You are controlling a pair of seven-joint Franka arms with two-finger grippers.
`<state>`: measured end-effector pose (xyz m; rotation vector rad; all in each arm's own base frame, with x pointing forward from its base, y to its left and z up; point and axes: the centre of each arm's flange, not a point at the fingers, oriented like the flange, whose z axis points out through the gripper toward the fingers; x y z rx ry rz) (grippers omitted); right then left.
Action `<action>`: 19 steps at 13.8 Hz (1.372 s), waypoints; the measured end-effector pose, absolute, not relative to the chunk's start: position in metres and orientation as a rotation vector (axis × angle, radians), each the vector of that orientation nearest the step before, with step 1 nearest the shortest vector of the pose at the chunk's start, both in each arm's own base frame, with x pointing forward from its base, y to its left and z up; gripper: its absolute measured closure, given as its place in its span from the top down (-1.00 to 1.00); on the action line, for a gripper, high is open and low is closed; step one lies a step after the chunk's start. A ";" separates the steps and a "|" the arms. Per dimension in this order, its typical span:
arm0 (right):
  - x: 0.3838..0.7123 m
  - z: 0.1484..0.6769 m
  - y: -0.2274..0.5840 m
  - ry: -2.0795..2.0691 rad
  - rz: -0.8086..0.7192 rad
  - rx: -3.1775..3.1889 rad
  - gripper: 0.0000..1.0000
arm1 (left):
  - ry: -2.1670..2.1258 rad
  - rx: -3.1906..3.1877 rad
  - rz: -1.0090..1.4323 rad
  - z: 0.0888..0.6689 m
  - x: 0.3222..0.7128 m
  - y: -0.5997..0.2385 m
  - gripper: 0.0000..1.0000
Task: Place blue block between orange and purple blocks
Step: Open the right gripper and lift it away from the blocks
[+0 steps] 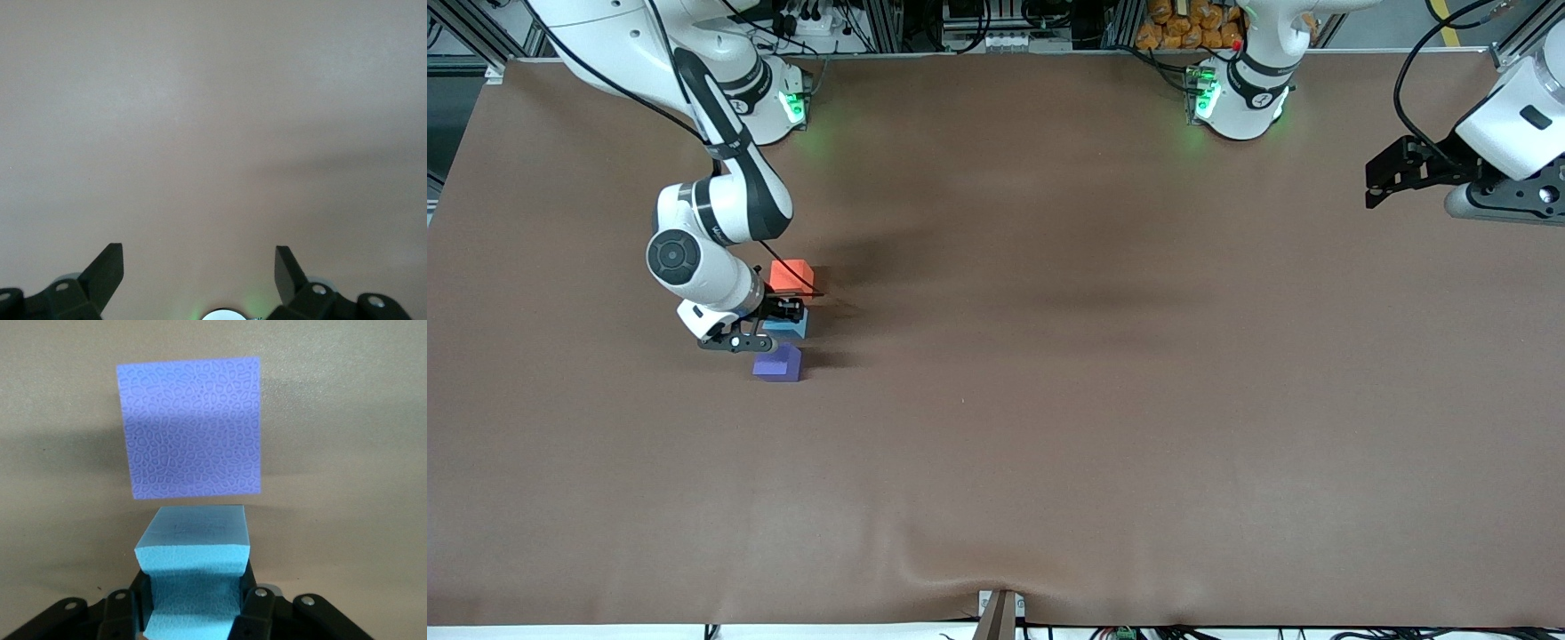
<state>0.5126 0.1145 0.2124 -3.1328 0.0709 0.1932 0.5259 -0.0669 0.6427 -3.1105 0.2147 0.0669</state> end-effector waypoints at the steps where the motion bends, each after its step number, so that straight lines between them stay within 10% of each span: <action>1: 0.512 0.212 0.115 0.071 0.195 -3.133 0.15 | 0.212 -3.111 0.064 0.644 0.526 -0.066 1.00; 5: 0.516 0.214 0.117 0.066 0.235 -3.134 0.96 | 0.203 -3.113 0.046 0.649 0.526 -0.063 1.00; 14: 0.618 0.468 0.117 0.082 0.272 -3.112 1.00 | 0.213 -3.109 0.099 0.647 0.522 -0.066 1.00; 19: 0.616 0.596 0.051 0.209 0.232 -3.103 1.00 | 0.211 -3.108 0.104 0.646 0.522 -0.065 1.00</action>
